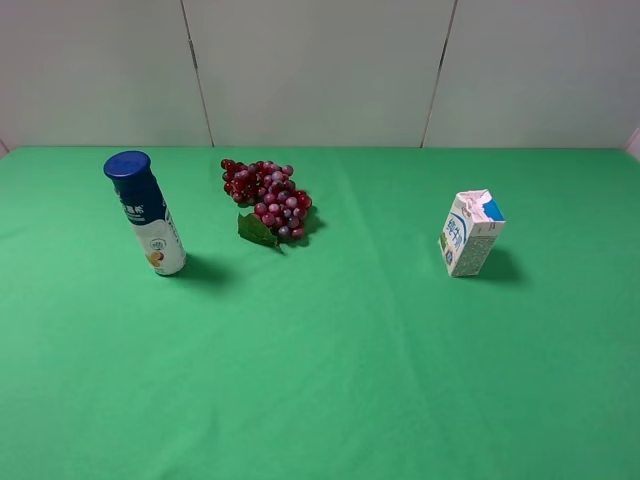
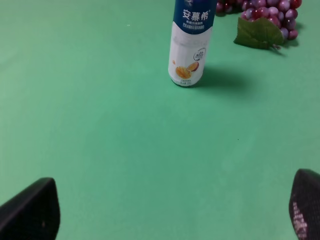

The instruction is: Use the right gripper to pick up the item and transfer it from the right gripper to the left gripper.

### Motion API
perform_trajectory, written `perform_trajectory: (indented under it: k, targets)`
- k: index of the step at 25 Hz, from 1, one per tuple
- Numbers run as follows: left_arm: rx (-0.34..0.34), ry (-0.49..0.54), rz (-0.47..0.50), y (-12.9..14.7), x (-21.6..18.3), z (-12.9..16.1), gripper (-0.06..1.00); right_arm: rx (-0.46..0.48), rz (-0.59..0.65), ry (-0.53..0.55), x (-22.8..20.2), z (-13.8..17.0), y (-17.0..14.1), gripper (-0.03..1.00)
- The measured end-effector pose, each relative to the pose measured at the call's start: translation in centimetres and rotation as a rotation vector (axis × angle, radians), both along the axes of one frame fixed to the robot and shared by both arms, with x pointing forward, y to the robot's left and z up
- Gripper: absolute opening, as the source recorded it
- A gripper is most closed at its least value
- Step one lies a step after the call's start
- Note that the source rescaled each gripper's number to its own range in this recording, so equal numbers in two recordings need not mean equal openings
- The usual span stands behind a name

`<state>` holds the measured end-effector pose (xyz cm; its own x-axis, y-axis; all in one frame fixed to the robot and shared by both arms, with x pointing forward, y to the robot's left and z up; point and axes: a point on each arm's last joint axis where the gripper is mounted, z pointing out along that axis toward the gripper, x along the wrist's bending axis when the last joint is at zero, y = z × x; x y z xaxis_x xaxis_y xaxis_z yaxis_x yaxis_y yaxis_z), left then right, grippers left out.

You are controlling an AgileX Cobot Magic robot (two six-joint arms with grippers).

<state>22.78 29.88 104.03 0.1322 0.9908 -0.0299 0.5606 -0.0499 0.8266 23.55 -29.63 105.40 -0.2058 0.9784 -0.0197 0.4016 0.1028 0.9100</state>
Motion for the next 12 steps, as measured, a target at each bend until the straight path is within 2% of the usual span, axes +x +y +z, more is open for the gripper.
perform_trajectory:
  k: [12]
  targets:
    - [0.0, 0.0, 0.0, 0.0, 0.0, 0.0, 0.84, 0.0, 0.0, 0.0, 0.0, 0.0, 0.0, 1.0]
